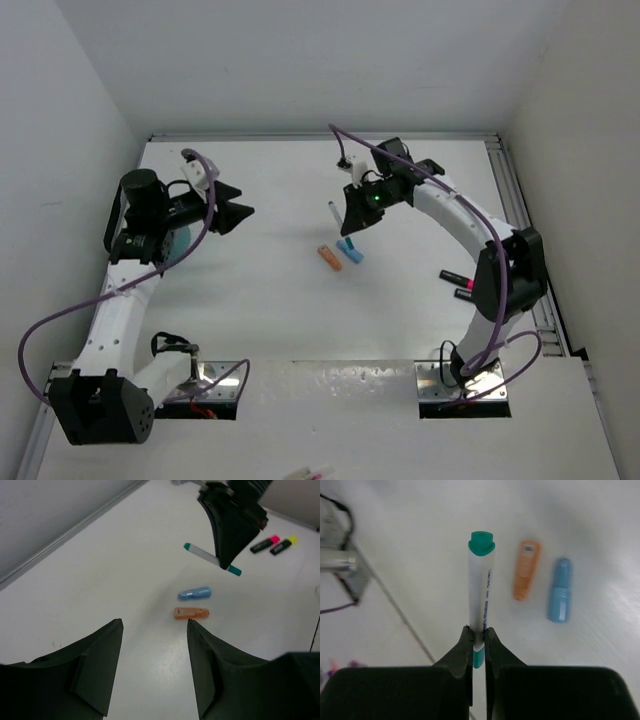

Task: Sort the stationery into containers
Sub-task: Pick up the pen from the center of the board, then place the pen in the storage box, then pick up the stationery from the center of the board.

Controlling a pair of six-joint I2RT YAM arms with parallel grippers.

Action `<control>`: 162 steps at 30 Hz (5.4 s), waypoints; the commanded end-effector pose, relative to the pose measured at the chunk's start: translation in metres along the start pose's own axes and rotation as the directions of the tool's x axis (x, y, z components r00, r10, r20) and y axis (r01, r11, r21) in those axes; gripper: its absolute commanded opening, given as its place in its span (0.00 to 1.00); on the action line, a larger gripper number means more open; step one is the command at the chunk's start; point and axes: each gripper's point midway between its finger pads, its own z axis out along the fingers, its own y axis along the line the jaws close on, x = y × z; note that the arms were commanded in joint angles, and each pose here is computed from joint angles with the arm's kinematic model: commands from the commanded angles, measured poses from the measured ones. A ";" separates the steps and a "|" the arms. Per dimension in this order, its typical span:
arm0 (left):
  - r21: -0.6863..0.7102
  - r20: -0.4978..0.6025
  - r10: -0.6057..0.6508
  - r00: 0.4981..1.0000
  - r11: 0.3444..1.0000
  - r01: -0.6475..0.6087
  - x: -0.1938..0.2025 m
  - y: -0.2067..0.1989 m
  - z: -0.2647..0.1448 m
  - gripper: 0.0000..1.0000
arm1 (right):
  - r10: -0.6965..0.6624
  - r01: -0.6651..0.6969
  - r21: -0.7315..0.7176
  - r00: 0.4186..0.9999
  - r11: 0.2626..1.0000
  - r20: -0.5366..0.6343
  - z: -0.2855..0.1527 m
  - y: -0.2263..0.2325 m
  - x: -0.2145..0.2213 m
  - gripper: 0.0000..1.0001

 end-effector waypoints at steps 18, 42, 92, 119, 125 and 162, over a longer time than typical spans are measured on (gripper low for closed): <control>0.677 0.062 0.841 0.538 0.360 -0.642 0.075 -0.147 0.016 0.57 | 0.485 -0.613 -0.472 0.790 0.633 -0.376 0.044 0.113 0.002 0.00; 0.680 0.119 0.937 0.328 0.164 -0.715 0.102 -0.163 0.064 0.53 | 0.557 -0.764 -0.446 0.645 0.466 -0.523 0.051 0.133 0.013 0.00; -0.687 -0.206 -0.007 0.979 0.713 -0.139 0.019 0.136 -0.120 0.00 | 0.446 -0.440 -0.083 0.890 0.894 0.090 -0.070 -0.022 0.009 0.80; -0.633 -0.216 -0.023 0.976 0.764 -0.122 0.100 0.180 -0.154 0.00 | 0.453 -0.450 -0.057 0.890 0.891 0.056 -0.059 -0.033 0.036 0.78; -0.642 -0.233 -0.042 0.971 0.757 -0.121 0.115 0.181 -0.164 0.02 | 0.406 -0.406 0.005 0.913 0.914 0.037 -0.054 -0.041 0.048 0.75; -0.288 -0.299 0.279 0.912 0.885 -0.365 0.029 0.083 -0.076 0.60 | -0.009 0.135 0.460 0.964 0.878 -0.265 0.069 -0.068 0.044 0.72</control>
